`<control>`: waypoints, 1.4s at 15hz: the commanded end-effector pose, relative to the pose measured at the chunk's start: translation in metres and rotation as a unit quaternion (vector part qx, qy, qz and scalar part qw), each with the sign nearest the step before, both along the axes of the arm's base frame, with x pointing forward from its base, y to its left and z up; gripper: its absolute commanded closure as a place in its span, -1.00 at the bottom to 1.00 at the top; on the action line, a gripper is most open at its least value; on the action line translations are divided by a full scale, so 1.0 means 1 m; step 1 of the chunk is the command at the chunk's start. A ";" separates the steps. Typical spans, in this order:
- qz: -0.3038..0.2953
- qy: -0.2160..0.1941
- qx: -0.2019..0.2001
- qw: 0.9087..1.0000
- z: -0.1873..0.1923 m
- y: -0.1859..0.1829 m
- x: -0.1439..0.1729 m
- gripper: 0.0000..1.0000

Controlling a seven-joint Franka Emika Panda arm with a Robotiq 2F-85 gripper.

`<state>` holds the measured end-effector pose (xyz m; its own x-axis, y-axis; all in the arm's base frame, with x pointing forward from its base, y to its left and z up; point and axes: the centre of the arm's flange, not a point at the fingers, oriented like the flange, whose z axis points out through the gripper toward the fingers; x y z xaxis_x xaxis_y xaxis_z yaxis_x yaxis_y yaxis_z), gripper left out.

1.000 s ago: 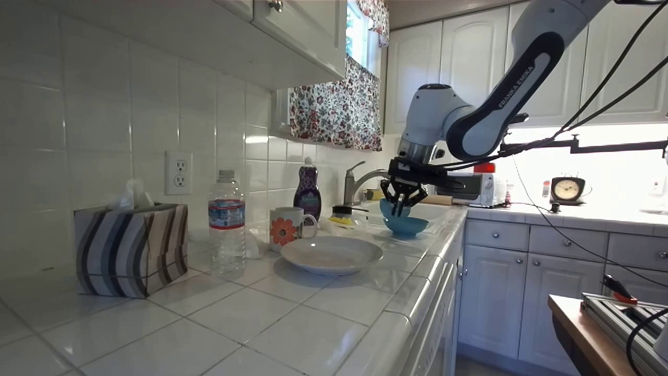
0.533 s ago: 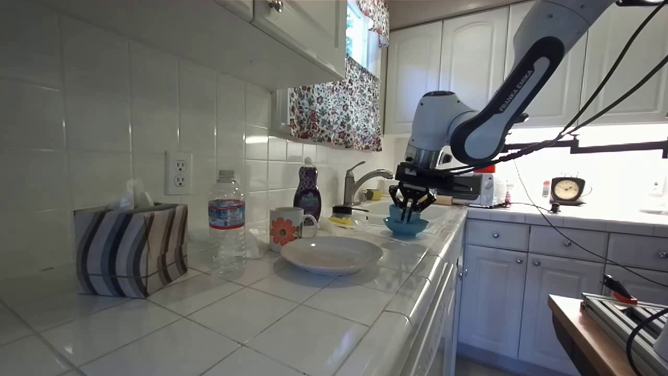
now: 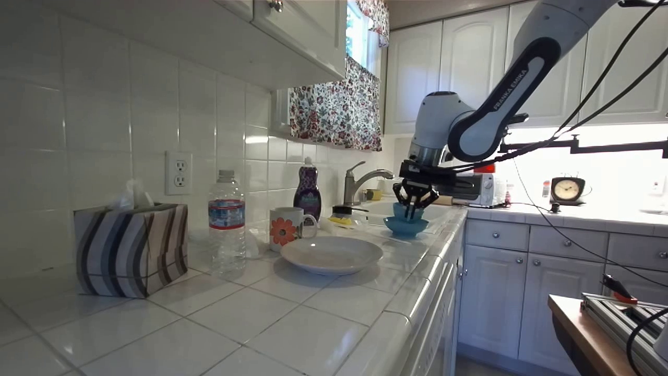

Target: Place the smaller blue bowl inside the bigger blue bowl

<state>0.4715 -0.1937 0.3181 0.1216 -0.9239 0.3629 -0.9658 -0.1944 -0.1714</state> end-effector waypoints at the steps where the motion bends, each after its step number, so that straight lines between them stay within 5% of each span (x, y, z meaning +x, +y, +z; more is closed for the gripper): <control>1: 0.008 -0.006 0.018 1.000 0.005 -0.012 0.007 0.94; 21: 0.025 -0.004 0.093 0.995 -0.008 -0.036 0.020 0.94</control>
